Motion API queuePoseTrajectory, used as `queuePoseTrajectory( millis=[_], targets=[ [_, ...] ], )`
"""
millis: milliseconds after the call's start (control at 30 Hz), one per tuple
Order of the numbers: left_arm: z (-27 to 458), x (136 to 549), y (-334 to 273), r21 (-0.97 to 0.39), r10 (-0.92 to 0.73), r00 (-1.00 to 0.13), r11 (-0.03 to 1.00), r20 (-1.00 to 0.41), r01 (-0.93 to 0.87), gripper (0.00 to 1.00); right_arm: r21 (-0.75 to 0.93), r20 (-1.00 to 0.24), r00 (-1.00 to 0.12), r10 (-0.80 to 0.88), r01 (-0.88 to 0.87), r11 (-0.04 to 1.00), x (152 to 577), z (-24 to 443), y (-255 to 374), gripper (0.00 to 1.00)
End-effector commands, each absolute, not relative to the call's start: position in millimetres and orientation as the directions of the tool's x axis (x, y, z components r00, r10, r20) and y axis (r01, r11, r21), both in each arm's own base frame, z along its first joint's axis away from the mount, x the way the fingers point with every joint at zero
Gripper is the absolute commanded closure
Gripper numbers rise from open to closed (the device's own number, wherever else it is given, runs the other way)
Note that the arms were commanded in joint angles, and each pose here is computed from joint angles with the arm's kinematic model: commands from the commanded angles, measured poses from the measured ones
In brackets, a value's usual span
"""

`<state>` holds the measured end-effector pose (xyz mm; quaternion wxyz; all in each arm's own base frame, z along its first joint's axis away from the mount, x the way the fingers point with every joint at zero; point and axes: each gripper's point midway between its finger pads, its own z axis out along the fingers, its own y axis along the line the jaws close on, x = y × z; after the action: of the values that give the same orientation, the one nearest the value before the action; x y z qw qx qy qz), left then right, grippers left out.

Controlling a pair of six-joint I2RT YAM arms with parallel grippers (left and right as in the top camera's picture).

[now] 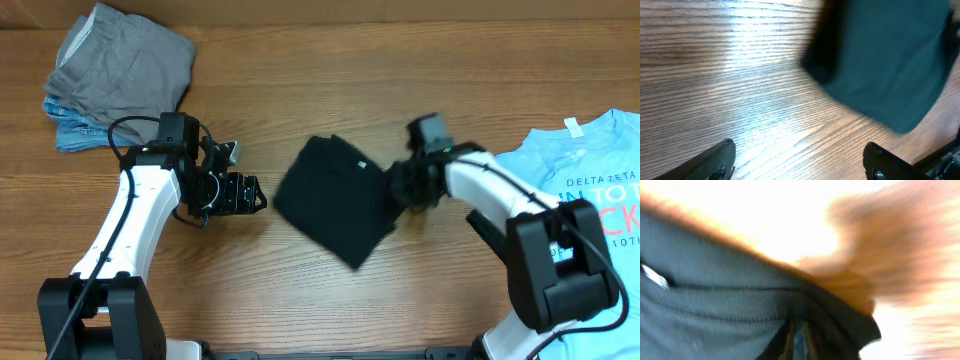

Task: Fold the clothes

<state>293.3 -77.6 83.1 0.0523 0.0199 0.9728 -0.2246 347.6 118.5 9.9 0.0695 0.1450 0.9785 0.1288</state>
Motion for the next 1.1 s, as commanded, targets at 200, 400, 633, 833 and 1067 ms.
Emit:
queuePoseTrajectory(
  millis=[200, 400, 633, 833, 1067],
  targets=[
    [91, 300, -83, -0.448, 0.042, -0.988, 0.888, -0.145, 0.103, 0.16, 0.308, -0.071, -0.977, 0.199, 0.168, 0.936, 377, 111, 110, 0.60],
    [96, 305, -97, -0.490, 0.061, -0.981, 0.860, -0.184, 0.145, 0.24, 0.275, 0.171, -0.954, 0.246, 0.286, 0.918, 321, 94, 121, 0.60],
    [98, 308, -116, -0.481, 0.130, -0.964, 0.846, -0.230, 0.229, 0.32, 0.202, 0.333, -0.825, 0.456, 0.535, 0.820, 267, 7, 122, 0.89],
    [98, 306, -121, -0.475, 0.155, -0.959, 0.843, -0.236, 0.253, 0.30, 0.035, 0.179, -0.813, 0.555, 0.569, 0.822, 262, -29, 68, 0.89],
    [100, 313, -127, -0.473, 0.164, -0.948, 0.835, -0.273, 0.281, 0.08, -0.022, -0.017, -0.890, 0.455, 0.455, 0.890, 318, 3, 26, 0.89]
  ],
)
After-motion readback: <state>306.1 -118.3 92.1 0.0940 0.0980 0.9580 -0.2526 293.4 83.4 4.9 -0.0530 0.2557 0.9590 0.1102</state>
